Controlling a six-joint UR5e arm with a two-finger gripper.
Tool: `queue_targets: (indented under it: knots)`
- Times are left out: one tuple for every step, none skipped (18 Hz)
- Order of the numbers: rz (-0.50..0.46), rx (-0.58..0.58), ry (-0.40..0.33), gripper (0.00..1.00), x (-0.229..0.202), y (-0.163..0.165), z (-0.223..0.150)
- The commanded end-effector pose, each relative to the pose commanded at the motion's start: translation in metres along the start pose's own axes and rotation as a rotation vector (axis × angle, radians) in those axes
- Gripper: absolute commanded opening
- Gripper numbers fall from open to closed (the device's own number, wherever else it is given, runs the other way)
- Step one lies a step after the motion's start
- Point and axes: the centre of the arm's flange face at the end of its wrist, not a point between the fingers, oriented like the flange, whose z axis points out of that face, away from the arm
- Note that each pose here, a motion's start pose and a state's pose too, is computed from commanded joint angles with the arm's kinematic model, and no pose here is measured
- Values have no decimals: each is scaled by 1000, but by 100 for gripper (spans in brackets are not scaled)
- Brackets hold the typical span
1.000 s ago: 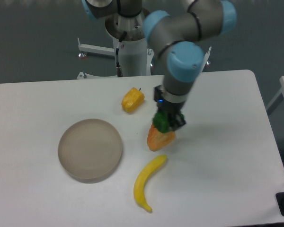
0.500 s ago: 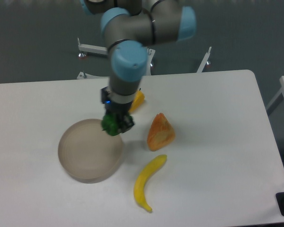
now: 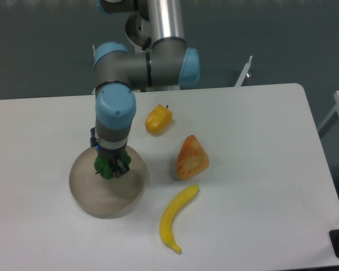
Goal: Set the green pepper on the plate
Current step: 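Open the gripper to release the pepper onto the plate and rise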
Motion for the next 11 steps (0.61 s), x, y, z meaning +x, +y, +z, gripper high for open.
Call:
queue_targets:
  knots:
    - [1,-3,4,65,0,-1,3]
    - [2,-4,5,78,1,-1,5]
    - [2,-7,11,89,4,0,9]
    - [3,-10,15,100,5,1,11]
    - [3,-14,19,100,7,2,14]
    - [5,-20,16,100,8,3,14]
    - [9,-22,0,100,10,4,5]
    - [19,-10,-19,100,12,2,-9]
    - [20,-2,-31,100,10,2,-18]
    - [18,9,-52,100,8,4,-31]
    - [3,19,-73,100,1,13,-45]
